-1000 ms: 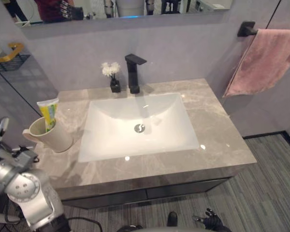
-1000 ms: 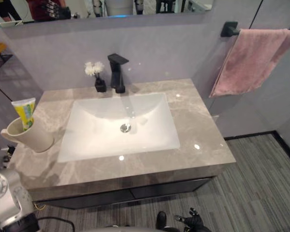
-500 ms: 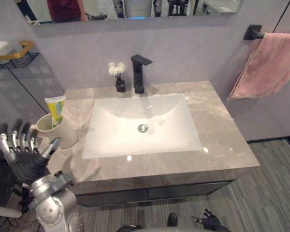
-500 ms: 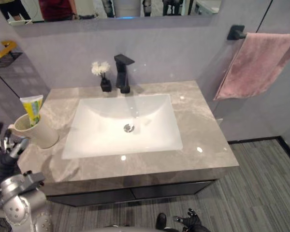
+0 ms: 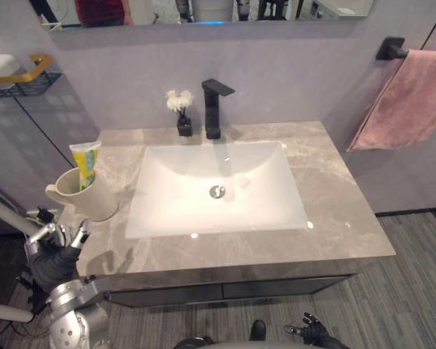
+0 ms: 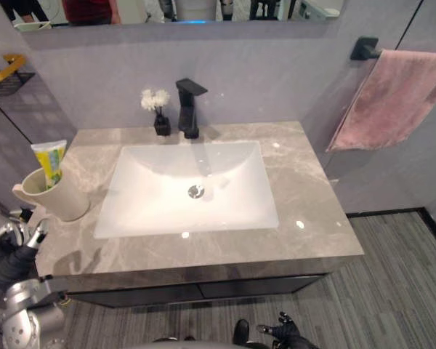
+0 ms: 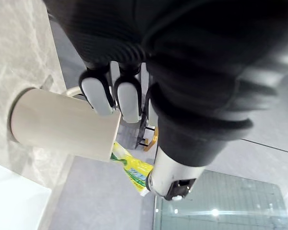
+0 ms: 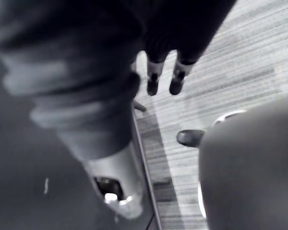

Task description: Organize washtable

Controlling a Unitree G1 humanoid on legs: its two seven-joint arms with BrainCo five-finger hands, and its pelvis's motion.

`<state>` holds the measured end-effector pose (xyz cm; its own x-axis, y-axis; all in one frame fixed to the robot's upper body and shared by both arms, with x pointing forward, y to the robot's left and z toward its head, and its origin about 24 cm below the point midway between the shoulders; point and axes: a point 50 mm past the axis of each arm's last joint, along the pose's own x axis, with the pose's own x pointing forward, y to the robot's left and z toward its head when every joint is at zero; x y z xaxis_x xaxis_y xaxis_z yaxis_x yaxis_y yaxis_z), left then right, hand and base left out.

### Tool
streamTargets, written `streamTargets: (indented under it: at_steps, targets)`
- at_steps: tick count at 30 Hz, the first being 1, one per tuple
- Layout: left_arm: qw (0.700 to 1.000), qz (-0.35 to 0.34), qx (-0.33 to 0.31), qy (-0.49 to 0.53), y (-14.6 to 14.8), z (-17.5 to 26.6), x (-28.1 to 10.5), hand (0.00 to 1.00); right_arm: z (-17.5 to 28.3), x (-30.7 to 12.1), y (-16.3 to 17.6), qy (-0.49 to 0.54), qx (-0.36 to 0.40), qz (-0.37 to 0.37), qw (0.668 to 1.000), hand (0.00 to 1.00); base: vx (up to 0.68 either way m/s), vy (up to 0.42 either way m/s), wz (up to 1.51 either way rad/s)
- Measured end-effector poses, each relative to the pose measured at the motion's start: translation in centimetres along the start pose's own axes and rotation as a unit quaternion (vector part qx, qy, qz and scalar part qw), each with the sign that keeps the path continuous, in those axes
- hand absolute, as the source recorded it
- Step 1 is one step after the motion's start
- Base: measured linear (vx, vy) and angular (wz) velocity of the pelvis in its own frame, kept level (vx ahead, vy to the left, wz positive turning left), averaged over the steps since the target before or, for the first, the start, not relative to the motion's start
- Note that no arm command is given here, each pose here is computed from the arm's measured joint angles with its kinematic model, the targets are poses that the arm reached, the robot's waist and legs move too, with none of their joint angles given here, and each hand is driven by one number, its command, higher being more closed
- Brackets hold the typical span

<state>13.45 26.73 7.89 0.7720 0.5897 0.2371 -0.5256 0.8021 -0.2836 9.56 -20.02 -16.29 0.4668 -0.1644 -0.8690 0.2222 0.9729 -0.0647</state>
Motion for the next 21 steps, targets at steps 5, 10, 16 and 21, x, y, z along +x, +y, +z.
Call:
streamTargets:
  at_steps: [5, 10, 16, 21]
  targets:
    - [0.999, -0.007, 0.034, 0.02, 1.4, -0.5, 0.2, 1.0, 0.3, 0.1, -0.3, -0.003, 0.0, -0.003, 1.0, 0.0, 0.0, 0.0, 0.0]
    - [0.996, -0.009, 0.075, 0.042, 3.3, -1.0, 1.0, 1.0, 1.2, 0.2, -0.9, -0.021, -0.008, -0.003, 1.0, 0.0, 0.01, -0.003, 0.0]
    - [0.993, -0.033, 0.107, 0.044, 3.8, -0.9, 2.2, 1.0, 1.4, 0.2, -1.1, -0.025, -0.01, 0.0, 1.0, 0.0, 0.01, -0.003, -0.03]
    - [0.99, -0.033, 0.125, 0.057, 4.4, -1.3, 2.8, 1.0, 1.9, 0.2, -1.3, -0.034, -0.007, 0.005, 0.999, 0.0, 0.0, -0.011, -0.11]
